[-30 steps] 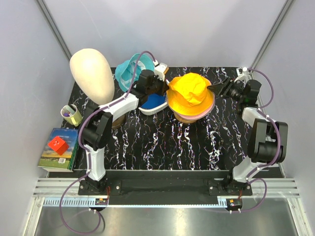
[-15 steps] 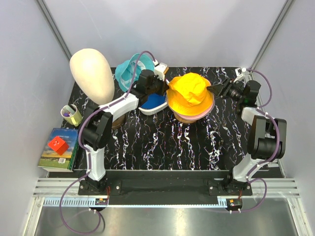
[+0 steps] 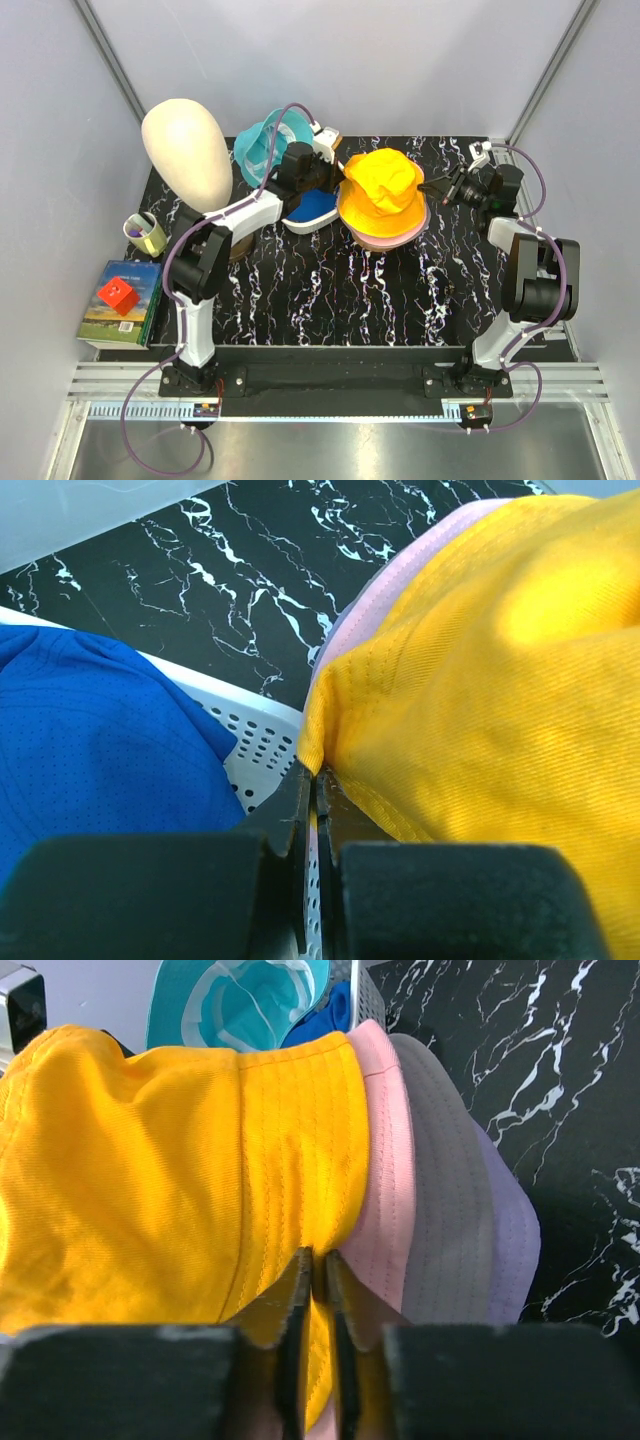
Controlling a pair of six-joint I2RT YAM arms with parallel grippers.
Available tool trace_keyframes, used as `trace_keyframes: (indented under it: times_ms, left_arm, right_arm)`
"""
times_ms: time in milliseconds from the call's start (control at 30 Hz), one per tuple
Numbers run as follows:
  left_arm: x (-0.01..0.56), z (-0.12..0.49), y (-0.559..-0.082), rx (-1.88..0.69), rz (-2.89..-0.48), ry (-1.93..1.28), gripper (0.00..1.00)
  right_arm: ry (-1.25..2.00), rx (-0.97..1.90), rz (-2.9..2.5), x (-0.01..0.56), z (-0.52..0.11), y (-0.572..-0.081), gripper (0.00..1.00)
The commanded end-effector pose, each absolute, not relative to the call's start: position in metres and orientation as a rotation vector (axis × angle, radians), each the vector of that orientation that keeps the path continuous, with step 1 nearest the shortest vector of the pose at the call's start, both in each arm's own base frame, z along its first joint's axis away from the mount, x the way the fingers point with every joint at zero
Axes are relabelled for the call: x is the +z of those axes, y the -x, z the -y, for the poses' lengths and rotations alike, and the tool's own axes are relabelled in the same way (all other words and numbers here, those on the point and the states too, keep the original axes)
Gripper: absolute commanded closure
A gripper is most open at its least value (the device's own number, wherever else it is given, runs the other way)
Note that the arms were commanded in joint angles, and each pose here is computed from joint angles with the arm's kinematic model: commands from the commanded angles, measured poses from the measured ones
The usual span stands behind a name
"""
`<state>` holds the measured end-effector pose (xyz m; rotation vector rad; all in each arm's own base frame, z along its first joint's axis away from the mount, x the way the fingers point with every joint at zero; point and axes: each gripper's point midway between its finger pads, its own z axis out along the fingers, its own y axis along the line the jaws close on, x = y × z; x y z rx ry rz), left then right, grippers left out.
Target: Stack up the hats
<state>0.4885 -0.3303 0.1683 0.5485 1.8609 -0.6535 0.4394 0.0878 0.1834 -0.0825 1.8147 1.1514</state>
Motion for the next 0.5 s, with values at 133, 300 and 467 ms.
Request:
trace_keyframes:
  times_ms: [133, 300, 467]
  left_arm:
    - [0.211, 0.331, -0.493, -0.718, -1.757, -0.458, 0.75]
    - [0.246, 0.316, -0.465, -0.787, -1.7, -0.348, 0.29]
    - [0.254, 0.29, -0.442, -0.801, -1.744, -0.154, 0.21]
  right_arm:
    - [0.027, 1.056, -1.878, 0.172, -0.086, -0.435, 1.0]
    - [-0.031, 0.917, -1.926, 0.162, -0.072, -0.429, 1.0]
    - [-0.038, 0.896, -1.929, 0.163, -0.07, -0.426, 1.0]
